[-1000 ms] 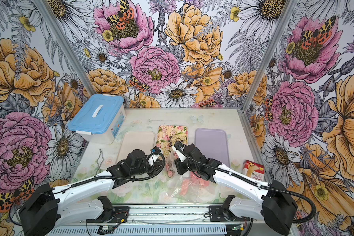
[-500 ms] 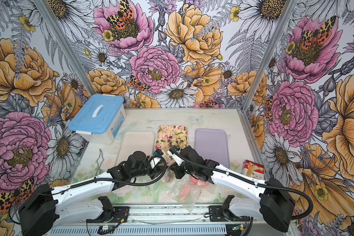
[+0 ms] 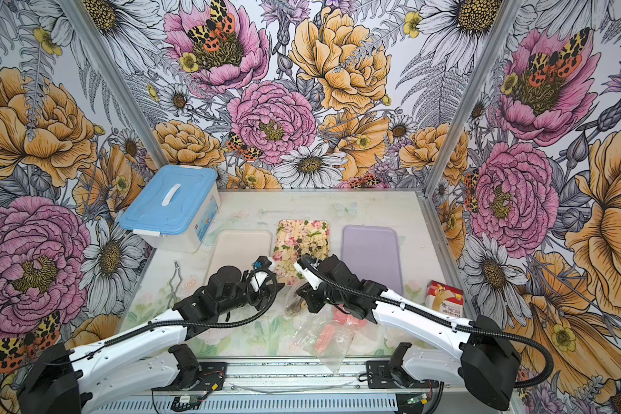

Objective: Pour cookies out of the ziploc bag
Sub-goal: 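Open the ziploc bag at the center of the board, then pour the cookies out of the ziploc bag onto the tray.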

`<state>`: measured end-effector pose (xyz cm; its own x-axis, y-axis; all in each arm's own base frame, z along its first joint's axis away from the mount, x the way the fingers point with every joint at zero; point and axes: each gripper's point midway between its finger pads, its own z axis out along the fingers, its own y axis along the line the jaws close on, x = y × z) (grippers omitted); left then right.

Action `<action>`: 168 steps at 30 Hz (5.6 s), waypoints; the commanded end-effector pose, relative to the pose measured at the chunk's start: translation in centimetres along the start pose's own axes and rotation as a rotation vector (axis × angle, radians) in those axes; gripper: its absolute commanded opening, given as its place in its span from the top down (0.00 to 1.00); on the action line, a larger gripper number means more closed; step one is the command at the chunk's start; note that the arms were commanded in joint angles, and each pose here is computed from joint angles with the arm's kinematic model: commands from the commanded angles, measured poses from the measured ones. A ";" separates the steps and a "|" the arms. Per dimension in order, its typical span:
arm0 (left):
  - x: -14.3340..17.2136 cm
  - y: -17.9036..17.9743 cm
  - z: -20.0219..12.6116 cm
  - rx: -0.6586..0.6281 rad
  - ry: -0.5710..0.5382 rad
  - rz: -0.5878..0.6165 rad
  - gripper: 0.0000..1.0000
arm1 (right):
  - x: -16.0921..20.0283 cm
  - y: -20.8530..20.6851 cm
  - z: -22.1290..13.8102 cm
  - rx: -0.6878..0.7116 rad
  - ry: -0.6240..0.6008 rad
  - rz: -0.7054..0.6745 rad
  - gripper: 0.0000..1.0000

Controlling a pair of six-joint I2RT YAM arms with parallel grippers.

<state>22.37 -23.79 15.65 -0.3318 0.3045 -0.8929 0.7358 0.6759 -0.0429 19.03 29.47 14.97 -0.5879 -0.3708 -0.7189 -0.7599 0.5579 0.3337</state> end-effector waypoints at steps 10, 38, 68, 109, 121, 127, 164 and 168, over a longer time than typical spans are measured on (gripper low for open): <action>1.8 -6.3 2.8 0.318 0.115 0.076 0.52 | -1.9 1.2 -1.2 -0.030 -0.090 -0.060 1.00; 1.0 -6.7 2.3 0.271 0.058 0.152 0.87 | -1.8 3.0 -1.1 -0.104 -0.088 -0.094 1.00; 0.9 -1.4 2.0 0.065 0.077 0.040 1.00 | -1.3 -4.7 -2.0 0.225 -0.074 0.064 1.00; 0.1 9.6 -4.8 -0.510 -0.007 -0.215 1.00 | -2.9 -4.5 -4.1 0.166 -0.209 0.101 0.40; 1.6 13.2 -7.7 -0.671 -0.024 -0.413 1.00 | -2.5 -1.1 -2.2 0.082 -0.157 -0.013 0.39; 4.1 15.7 -6.6 -0.737 0.065 -0.517 1.00 | -2.4 -0.4 -1.8 0.080 -0.148 -0.046 0.39; 3.4 19.6 -6.0 -0.870 0.030 -0.575 0.42 | -11.7 -1.2 14.8 0.124 -0.135 -0.144 0.46; 6.1 20.3 -8.3 -0.904 0.012 -0.668 0.40 | -11.4 -1.5 17.1 0.117 -0.101 -0.153 0.50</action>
<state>32.00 -5.21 15.14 -0.4909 -0.2387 -0.8379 -0.1955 0.9674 -0.1610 30.20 43.35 9.93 -0.4980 -0.4279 -0.7543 -0.7793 0.6024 0.1727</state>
